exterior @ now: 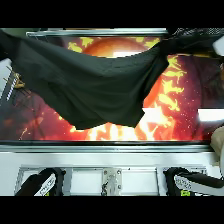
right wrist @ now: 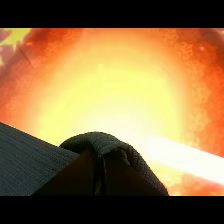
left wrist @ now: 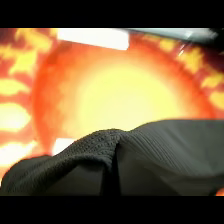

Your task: Fold the clothes and pants, and hang the long-sleeved shirts on hangers.

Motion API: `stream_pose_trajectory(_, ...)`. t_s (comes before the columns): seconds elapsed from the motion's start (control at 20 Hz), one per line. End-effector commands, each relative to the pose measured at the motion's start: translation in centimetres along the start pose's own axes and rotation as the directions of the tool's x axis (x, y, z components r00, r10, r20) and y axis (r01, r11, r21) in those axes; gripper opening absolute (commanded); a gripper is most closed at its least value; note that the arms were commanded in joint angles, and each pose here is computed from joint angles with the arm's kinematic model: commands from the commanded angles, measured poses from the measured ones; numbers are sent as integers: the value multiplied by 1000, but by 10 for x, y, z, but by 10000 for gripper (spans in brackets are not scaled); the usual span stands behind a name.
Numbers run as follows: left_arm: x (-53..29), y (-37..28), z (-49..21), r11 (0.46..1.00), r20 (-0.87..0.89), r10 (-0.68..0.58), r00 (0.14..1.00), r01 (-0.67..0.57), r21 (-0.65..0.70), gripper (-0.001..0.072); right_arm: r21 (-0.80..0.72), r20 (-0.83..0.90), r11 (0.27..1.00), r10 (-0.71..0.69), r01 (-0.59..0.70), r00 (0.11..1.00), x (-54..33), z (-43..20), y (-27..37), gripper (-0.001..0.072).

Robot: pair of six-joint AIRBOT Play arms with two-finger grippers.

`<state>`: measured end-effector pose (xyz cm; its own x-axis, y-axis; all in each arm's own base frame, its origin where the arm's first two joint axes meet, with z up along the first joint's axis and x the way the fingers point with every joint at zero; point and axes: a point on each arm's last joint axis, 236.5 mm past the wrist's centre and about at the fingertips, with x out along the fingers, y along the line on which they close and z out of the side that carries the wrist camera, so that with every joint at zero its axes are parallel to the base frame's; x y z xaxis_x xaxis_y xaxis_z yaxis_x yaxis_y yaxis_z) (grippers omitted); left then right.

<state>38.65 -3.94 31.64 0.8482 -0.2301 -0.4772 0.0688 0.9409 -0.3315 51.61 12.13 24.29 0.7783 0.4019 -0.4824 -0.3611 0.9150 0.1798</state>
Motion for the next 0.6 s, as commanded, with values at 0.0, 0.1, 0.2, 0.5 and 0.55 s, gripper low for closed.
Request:
stream_pose_trajectory(0.0,45,18,-63,998,-211,48,976,-52,-18,17,-3,61,998,-60,60,996,42,4,-24,316)
stream_pose_trajectory(0.1,64,-17,-116,998,-340,-56,939,47,-34,17,-49,96,995,-84,89,992,34,14,-35,610)
stream_pose_trajectory(0.2,77,-71,-171,983,-435,-173,884,180,-26,17,-96,136,986,-122,136,983,10,28,-49,609)
stream_pose_trajectory(0.5,79,-278,-289,831,-460,-492,740,556,6,17,-50,283,959,-253,278,925,-92,74,-93,609)
stream_pose_trajectory(0.55,77,-309,-304,799,-467,-524,712,600,19,17,-43,294,955,-269,294,917,-106,77,-97,609)
